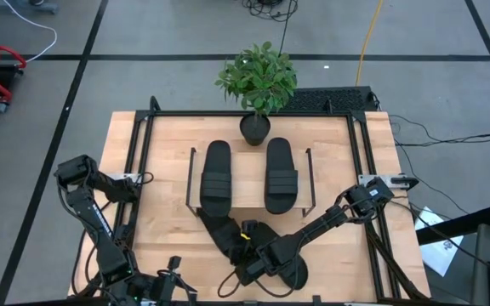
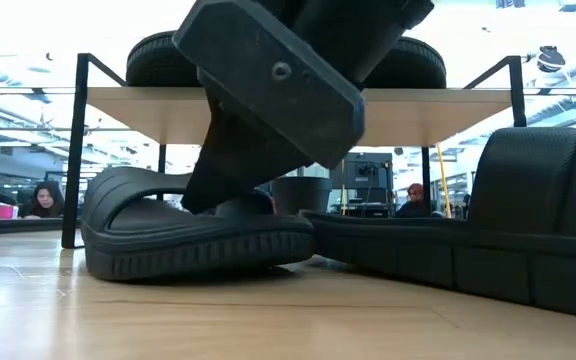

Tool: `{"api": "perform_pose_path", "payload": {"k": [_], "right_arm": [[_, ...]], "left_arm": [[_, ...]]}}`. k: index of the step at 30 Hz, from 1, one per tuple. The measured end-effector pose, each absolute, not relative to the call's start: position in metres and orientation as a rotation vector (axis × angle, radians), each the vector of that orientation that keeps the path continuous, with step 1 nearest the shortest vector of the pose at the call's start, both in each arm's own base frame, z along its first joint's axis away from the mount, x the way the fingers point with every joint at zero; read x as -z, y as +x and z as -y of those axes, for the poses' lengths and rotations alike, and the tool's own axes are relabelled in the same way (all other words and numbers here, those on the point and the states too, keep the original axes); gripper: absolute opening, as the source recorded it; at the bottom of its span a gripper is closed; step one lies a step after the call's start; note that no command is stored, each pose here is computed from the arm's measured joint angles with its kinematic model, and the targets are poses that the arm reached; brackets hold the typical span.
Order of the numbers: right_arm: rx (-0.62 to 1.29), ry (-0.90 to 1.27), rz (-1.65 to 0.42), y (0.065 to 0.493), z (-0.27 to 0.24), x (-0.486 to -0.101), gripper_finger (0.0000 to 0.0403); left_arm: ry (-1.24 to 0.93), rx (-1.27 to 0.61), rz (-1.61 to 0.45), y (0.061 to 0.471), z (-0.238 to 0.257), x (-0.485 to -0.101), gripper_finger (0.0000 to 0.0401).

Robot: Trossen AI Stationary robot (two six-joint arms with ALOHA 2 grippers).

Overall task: Pick and place slides into the shelf
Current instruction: Put the left black slide under the shelf

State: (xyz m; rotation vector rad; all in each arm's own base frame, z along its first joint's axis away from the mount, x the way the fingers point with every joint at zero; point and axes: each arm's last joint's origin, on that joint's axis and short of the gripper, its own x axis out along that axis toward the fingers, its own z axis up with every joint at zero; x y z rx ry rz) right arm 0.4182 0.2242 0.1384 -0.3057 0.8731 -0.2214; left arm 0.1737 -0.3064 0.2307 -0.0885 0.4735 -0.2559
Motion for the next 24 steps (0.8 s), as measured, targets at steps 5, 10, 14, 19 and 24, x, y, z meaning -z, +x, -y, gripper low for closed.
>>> {"api": "perform_pose_path", "payload": {"k": [5, 10, 14, 19, 24], "right_arm": [[0.202, -0.330, -0.865, 0.417, -0.227, -0.142, 0.0180], [0.135, -0.355, -0.850, 0.410, -0.234, -0.160, 0.0187], [0.087, -0.384, -0.787, 0.398, -0.243, -0.192, 0.0187], [0.010, -0.469, -0.719, 0.376, -0.254, -0.236, 0.0177], [-0.068, -0.526, -0.658, 0.344, -0.266, -0.273, 0.0097]], "left_arm": [[-0.088, 0.246, -0.490, 0.173, 0.305, -0.229, 0.0136], [-0.071, 0.228, -0.520, 0.172, 0.303, -0.225, 0.0136], [-0.052, 0.224, -0.525, 0.172, 0.302, -0.224, 0.0136], [0.022, 0.188, -0.511, 0.180, 0.300, -0.217, 0.0136], [0.037, 0.112, -0.532, 0.211, 0.296, -0.189, 0.0136]]}}
